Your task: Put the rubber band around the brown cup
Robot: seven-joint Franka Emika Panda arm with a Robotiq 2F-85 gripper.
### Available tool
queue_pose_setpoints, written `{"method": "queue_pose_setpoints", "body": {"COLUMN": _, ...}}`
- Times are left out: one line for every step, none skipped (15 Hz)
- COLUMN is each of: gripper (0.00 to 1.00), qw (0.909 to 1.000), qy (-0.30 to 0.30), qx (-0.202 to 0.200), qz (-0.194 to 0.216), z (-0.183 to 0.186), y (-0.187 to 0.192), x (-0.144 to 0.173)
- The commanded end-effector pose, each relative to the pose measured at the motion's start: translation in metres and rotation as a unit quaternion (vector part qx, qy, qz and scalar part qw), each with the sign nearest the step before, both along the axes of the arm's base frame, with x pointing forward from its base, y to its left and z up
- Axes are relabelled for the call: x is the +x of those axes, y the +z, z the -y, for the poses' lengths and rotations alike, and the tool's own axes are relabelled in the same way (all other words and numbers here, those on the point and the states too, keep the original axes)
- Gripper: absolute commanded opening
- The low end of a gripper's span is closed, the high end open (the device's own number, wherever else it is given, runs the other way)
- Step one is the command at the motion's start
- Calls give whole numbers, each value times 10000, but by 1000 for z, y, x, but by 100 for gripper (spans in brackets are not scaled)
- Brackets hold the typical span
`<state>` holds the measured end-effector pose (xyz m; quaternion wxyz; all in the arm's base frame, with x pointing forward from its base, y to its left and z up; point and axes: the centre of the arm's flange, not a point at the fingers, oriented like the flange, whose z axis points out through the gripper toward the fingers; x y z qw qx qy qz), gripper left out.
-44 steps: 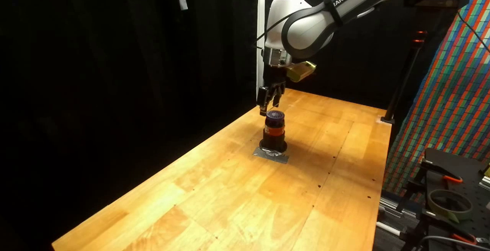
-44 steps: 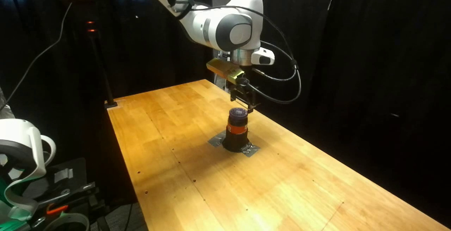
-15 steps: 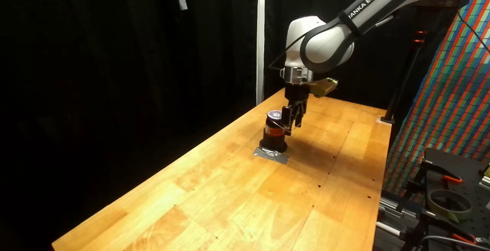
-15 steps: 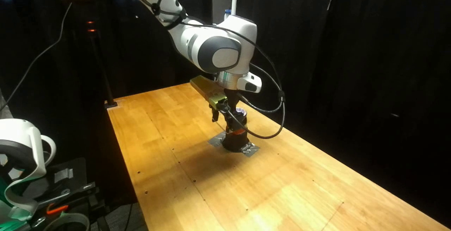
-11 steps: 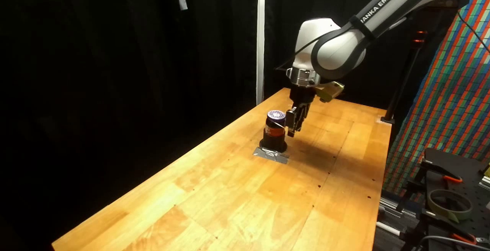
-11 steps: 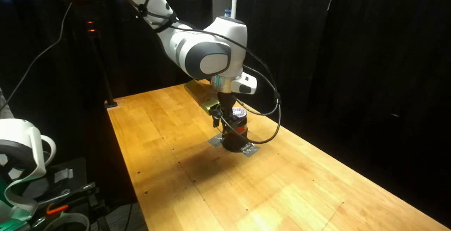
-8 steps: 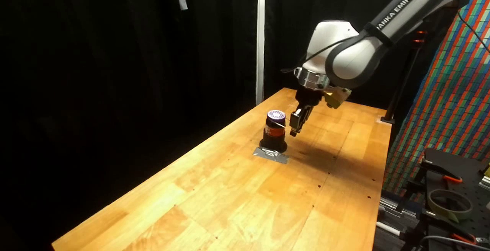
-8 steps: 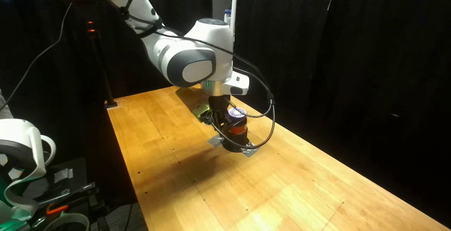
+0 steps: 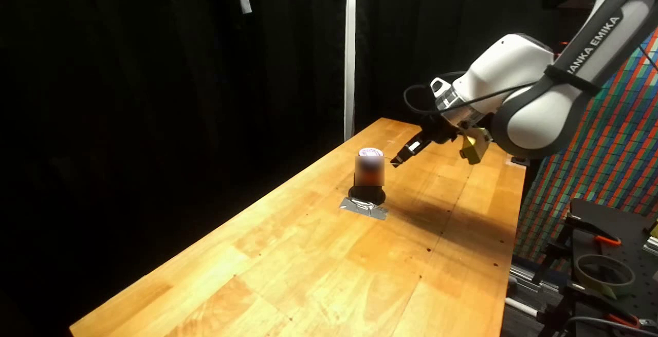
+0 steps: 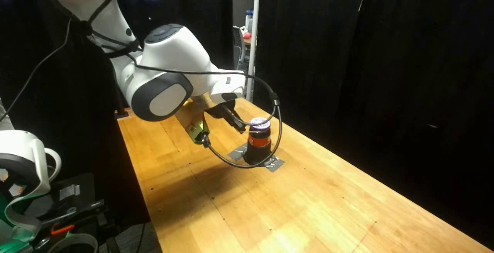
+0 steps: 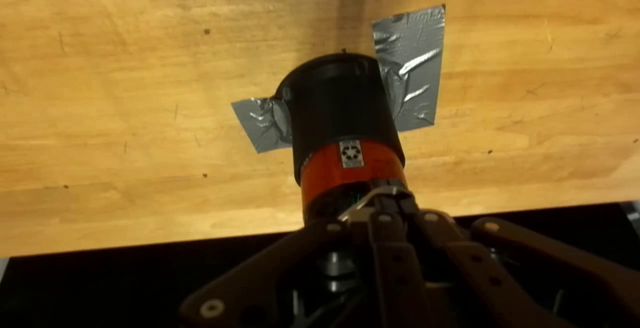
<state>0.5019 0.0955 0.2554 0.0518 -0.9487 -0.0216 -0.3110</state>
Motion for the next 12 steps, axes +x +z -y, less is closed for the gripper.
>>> {"method": "queue_pose_setpoints", "body": {"gripper": 8, "qw": 9949, "qy": -168, "qx": 81, "qz": 990, "z": -5, "y": -14, "x": -39}}
{"method": "queue_pose_setpoints", "body": {"gripper": 9, "qw": 9929, "qy": -200, "qx": 103, "qz": 1167, "z": -5, "y": -13, "x": -42}}
{"method": "queue_pose_setpoints", "body": {"gripper": 9, "qw": 9907, "qy": -233, "qx": 137, "qz": 1333, "z": -4, "y": -14, "x": -46}}
{"method": "queue_pose_setpoints", "body": {"gripper": 10, "qw": 9890, "qy": -235, "qx": 145, "qz": 1454, "z": -4, "y": -15, "x": -50}}
{"method": "queue_pose_setpoints", "body": {"gripper": 35, "qw": 9878, "qy": -226, "qx": 164, "qz": 1534, "z": -3, "y": -17, "x": -55}}
{"method": "queue_pose_setpoints", "body": {"gripper": 36, "qw": 9877, "qy": -199, "qx": 196, "qz": 1538, "z": -3, "y": -20, "x": -61}}
{"method": "queue_pose_setpoints", "body": {"gripper": 38, "qw": 9876, "qy": -207, "qx": 198, "qz": 1545, "z": -3, "y": -24, "x": -64}}
{"method": "queue_pose_setpoints", "body": {"gripper": 47, "qw": 9903, "qy": -237, "qx": 308, "qz": 1332, "z": -2, "y": -26, "x": -64}}
{"method": "queue_pose_setpoints", "body": {"gripper": 54, "qw": 9937, "qy": -154, "qx": 457, "qz": 1011, "z": -3, "y": -27, "x": -64}}
{"method": "queue_pose_setpoints", "body": {"gripper": 37, "qw": 9926, "qy": -159, "qx": 227, "qz": 1182, "z": -5, "y": -29, "x": -58}}
{"method": "queue_pose_setpoints", "body": {"gripper": 44, "qw": 9937, "qy": -146, "qx": 300, "qz": 1074, "z": -8, "y": -33, "x": -59}}
{"method": "queue_pose_setpoints", "body": {"gripper": 52, "qw": 9940, "qy": -151, "qx": 335, "qz": 1031, "z": -9, "y": -34, "x": -60}}
